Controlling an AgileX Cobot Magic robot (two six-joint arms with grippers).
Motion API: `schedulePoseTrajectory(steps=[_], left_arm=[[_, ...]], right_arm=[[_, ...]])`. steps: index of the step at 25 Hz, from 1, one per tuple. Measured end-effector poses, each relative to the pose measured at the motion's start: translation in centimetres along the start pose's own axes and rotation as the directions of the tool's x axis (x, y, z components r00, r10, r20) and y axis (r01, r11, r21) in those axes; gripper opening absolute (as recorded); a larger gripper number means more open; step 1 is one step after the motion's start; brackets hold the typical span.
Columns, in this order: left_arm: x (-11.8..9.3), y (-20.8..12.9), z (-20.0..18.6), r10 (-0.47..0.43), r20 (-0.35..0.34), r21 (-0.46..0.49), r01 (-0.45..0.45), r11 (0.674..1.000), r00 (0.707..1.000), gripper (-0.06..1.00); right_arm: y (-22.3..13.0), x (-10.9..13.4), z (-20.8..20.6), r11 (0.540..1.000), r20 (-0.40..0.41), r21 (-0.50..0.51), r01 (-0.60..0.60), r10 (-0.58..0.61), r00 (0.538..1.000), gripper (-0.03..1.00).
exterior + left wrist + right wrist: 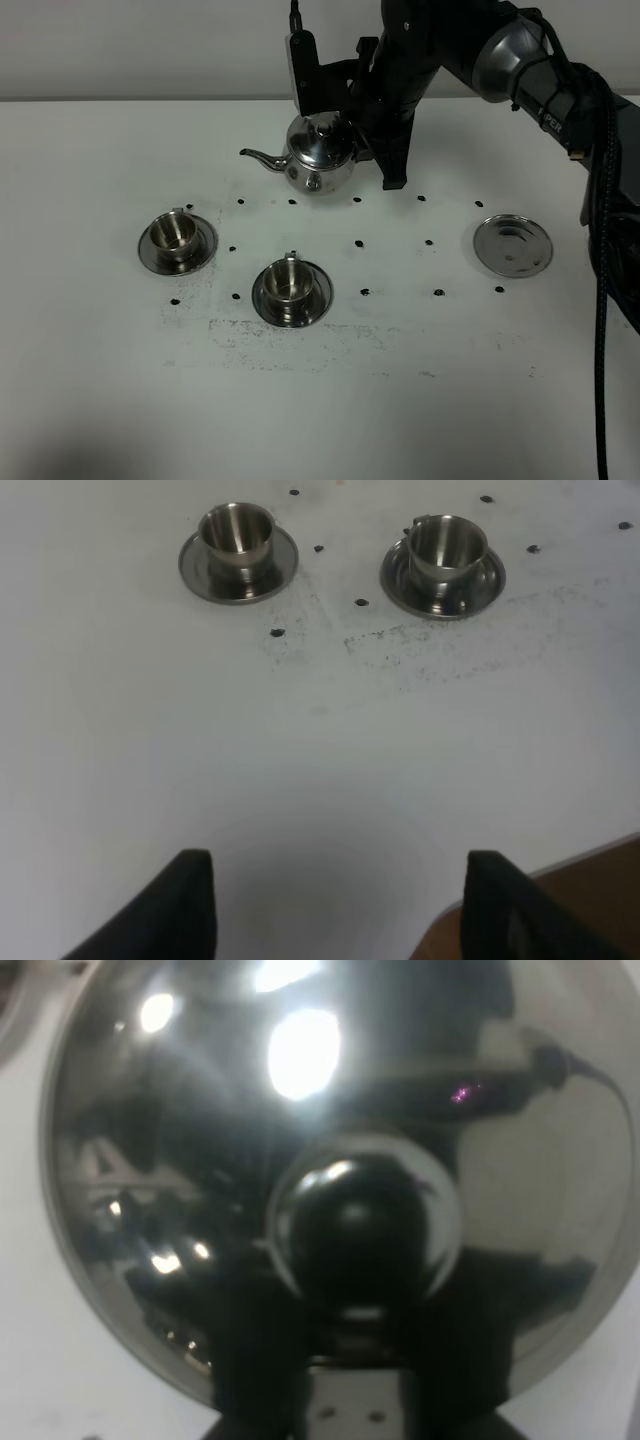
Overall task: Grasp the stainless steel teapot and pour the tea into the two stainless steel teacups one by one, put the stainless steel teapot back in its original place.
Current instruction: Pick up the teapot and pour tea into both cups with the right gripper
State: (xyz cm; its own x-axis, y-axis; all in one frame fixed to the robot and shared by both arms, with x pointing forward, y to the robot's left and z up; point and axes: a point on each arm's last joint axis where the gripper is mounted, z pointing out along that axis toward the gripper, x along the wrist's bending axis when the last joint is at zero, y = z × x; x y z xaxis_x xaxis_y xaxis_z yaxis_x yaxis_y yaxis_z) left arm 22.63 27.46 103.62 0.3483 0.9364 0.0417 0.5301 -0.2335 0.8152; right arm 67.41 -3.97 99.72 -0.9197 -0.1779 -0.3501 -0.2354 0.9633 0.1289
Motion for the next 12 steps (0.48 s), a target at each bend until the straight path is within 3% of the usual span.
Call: schedulePoseTrajectory(steps=[12], left_arm=[[0.0,0.0,0.0,0.000,0.000,0.000,0.000,1.000,1.000,0.52]], right_arm=[[1.7,0.0,2.7,0.993,0.079,0.051,0.104,-0.108,0.991,0.17]])
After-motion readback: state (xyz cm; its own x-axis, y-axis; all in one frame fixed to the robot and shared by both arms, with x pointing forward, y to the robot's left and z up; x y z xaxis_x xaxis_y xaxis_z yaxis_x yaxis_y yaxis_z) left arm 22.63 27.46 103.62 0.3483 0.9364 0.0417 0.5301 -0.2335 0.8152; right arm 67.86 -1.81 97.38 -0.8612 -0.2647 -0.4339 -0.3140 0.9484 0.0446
